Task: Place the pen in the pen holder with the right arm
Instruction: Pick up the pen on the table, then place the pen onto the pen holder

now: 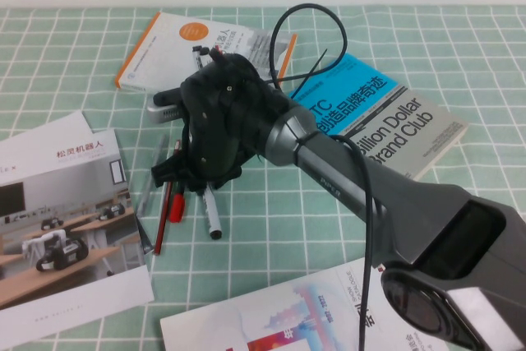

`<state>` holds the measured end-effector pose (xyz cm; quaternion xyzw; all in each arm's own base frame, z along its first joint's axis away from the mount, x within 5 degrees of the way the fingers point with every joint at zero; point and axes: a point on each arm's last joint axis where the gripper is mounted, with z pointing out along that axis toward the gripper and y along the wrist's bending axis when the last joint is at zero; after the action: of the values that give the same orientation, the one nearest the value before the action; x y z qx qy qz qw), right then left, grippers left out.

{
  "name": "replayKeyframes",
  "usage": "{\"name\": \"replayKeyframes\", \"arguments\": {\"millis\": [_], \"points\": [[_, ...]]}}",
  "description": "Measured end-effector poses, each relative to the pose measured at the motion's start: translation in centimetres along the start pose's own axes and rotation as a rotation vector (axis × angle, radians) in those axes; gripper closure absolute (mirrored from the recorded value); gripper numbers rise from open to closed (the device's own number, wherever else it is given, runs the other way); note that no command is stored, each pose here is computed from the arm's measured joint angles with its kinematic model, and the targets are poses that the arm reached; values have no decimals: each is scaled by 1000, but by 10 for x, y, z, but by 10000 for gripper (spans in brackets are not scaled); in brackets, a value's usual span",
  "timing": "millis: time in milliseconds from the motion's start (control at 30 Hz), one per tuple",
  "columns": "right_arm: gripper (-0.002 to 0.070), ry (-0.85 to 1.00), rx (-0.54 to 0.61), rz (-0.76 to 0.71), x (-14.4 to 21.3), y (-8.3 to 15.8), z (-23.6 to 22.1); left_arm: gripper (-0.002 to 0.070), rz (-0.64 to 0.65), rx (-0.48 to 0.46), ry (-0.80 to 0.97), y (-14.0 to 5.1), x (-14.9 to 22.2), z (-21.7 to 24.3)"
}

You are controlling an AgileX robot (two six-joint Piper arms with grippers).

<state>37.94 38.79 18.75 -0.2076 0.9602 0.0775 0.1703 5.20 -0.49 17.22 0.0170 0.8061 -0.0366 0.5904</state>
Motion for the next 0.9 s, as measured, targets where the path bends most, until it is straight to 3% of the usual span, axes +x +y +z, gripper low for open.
{"name": "replayKeyframes", "arguments": {"millis": [100, 400, 633, 900], "points": [[566, 5, -12, -20, 0, 0, 0, 680, 0, 0, 0, 0, 0, 0], [564, 11, -111, -15, 0, 9, -16, 680, 0, 0, 0, 0, 0, 0], [564, -59, -140, -53, -4, 11, -76, 680, 0, 0, 0, 0, 0, 0], [564, -105, -51, -129, 14, -4, -143, 680, 0, 0, 0, 0, 0, 0]]}}
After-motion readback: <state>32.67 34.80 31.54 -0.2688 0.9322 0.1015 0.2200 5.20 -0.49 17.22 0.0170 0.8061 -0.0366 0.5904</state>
